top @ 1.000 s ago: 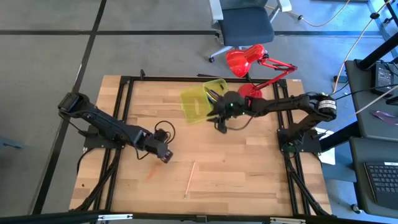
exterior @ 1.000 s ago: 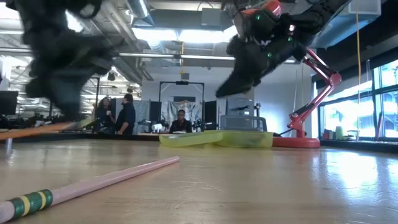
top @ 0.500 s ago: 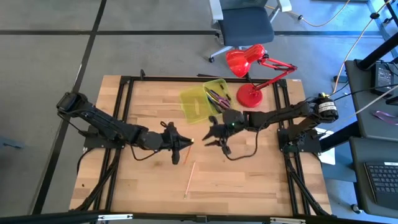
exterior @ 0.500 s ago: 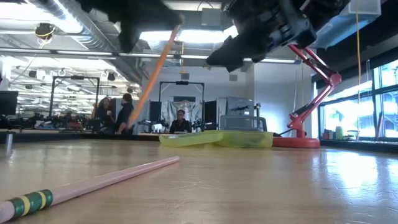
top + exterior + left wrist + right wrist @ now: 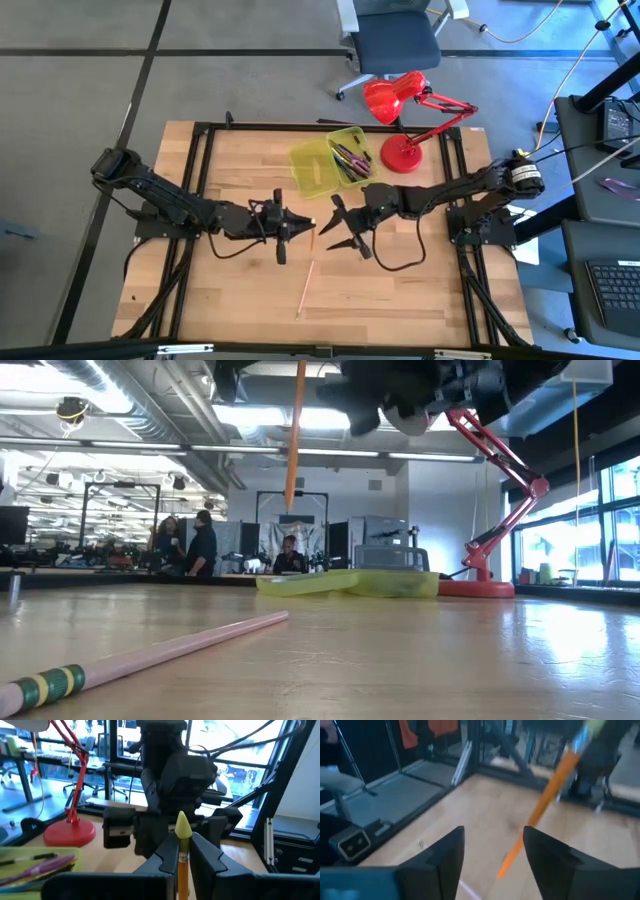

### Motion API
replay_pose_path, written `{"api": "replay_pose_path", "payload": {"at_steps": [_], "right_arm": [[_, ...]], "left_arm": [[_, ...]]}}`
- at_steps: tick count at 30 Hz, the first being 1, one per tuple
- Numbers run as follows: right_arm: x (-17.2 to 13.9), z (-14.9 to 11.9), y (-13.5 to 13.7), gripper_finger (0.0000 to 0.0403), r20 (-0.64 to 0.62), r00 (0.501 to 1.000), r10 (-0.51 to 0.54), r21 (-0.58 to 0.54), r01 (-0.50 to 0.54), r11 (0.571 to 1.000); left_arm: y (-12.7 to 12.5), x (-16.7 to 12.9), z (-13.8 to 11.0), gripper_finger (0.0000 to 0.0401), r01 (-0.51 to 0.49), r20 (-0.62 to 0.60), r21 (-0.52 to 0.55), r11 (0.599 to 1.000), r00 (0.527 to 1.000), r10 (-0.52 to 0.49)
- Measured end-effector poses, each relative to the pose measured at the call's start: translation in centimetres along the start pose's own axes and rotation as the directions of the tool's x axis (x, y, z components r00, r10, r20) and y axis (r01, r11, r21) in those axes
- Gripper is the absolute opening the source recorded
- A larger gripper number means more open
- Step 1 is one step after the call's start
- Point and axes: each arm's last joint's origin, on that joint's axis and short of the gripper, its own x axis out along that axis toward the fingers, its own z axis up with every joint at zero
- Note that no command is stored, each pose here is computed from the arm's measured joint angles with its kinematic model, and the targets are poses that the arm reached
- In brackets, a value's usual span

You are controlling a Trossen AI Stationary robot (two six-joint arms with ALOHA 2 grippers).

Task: Pick & place school supplies into a supply box
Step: Put the orange pencil into the yellow box

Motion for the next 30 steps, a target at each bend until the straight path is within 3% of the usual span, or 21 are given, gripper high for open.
{"api": "replay_pose_path", "payload": {"at_steps": [3, 8, 30], "right_arm": [[0.1, 0.4, 0.3, 0.0213, 0.032, 0.999, -0.022, -0.014, 0.023, 1.000], [0.2, 0.9, 0.1, 0.0210, 0.058, 0.981, -0.188, 0.054, 0.185, 0.981], [0.3, 1.5, 0.6, 0.0147, 0.119, 0.980, -0.158, 0.087, 0.148, 0.985]], "left_arm": [[0.0, 0.0, 0.2, 0.0020, 0.005, 0.020, 0.003, 1.000, 1.000, -0.005], [-0.2, 0.0, 0.6, 0.0020, 0.042, 0.051, 0.029, 0.999, 0.998, -0.044], [-0.4, -0.2, 2.0, 0.0020, 0.029, 0.187, 0.168, 0.985, 0.980, -0.061]]}}
